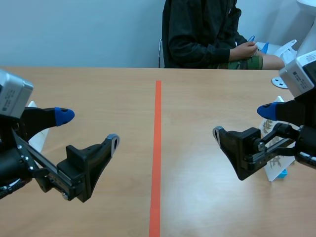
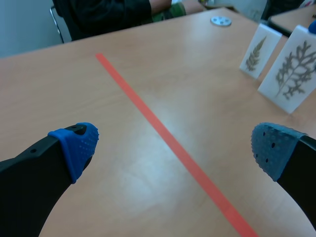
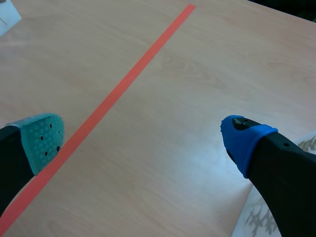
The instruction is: Sort the leaf by its shape. The table is split by an orange tape line. A compound leaf with several leaflets goes to the left side, a simple leaf with one blade goes to the right side. Return to the home posture when a red brick is placed on the table.
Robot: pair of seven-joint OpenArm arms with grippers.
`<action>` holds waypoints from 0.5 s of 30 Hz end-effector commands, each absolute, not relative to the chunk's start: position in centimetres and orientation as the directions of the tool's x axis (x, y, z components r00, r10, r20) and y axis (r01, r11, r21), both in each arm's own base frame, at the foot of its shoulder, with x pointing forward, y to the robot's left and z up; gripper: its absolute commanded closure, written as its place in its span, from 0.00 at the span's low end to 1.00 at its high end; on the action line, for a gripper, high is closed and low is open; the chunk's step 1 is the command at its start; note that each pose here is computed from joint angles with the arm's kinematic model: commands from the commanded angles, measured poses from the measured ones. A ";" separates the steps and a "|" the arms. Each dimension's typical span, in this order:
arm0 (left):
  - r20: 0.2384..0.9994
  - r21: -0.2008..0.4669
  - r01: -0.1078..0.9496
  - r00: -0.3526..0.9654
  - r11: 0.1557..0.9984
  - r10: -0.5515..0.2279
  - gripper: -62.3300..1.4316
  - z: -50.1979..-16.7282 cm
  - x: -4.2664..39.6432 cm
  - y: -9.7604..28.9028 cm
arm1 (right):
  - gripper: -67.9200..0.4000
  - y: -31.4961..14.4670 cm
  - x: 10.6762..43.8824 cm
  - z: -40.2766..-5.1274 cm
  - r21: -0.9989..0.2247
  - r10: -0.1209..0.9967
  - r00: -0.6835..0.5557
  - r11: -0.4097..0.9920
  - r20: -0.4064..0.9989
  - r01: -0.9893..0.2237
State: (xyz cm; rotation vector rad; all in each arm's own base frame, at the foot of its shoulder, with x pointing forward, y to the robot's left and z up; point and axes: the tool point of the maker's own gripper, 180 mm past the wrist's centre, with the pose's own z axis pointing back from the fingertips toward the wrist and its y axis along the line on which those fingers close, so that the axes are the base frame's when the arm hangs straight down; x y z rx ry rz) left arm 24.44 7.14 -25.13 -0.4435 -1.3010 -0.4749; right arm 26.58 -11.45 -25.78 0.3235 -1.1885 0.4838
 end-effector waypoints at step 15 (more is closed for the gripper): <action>0.975 -0.059 0.569 0.208 0.820 -0.074 0.00 -25.1 24.3 7.0 | 0.00 -11.6 27.1 -24.8 -0.016 0.174 0.258 0.857 0.950 -0.515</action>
